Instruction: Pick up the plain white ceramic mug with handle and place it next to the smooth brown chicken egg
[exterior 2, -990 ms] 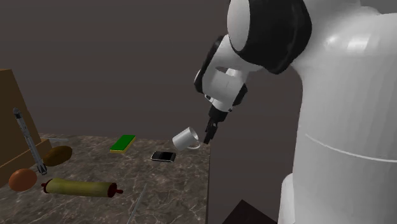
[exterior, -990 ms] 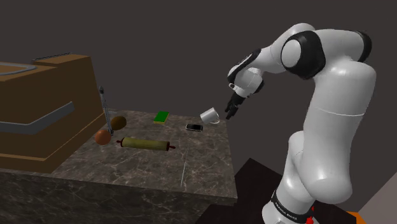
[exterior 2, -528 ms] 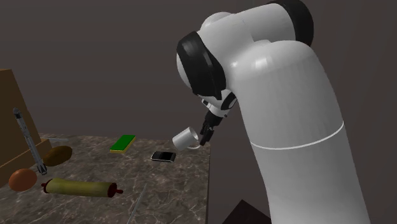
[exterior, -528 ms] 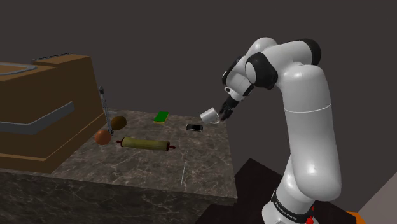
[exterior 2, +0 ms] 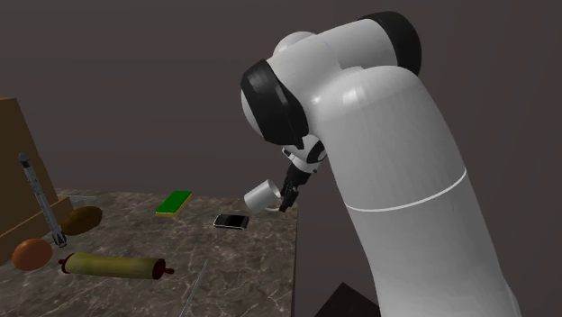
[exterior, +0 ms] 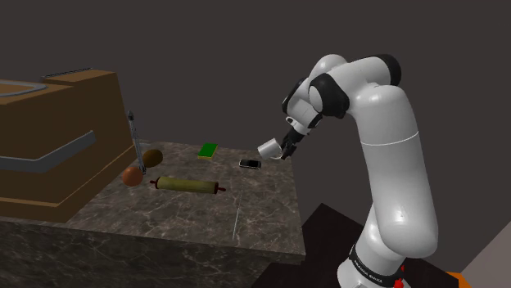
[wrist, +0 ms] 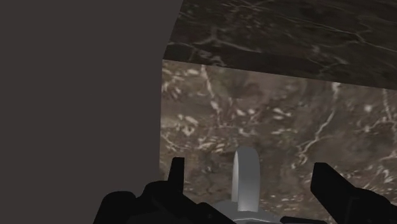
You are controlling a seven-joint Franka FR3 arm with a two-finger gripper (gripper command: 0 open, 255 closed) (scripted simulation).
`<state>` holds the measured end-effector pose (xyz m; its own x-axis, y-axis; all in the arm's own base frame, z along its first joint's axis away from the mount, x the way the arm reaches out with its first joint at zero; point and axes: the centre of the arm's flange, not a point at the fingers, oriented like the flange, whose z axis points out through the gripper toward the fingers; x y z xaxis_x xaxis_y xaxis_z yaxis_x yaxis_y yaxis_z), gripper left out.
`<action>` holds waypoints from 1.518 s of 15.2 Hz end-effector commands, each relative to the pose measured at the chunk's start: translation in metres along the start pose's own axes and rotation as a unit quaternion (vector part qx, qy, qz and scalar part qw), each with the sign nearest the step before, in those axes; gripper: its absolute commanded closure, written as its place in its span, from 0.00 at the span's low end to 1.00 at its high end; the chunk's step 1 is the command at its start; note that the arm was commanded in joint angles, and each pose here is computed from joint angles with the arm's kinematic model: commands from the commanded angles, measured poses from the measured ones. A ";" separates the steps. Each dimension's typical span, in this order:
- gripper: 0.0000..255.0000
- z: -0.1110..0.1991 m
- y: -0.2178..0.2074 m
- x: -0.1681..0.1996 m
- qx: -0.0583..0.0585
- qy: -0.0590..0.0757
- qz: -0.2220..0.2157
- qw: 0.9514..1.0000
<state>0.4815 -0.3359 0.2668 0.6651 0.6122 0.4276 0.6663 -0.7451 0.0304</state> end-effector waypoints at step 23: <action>1.00 -0.038 0.001 0.018 0.000 0.000 0.000 1.000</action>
<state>0.4819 -0.3354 0.3033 0.6649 0.6122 0.4279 0.6662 -0.7451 0.0308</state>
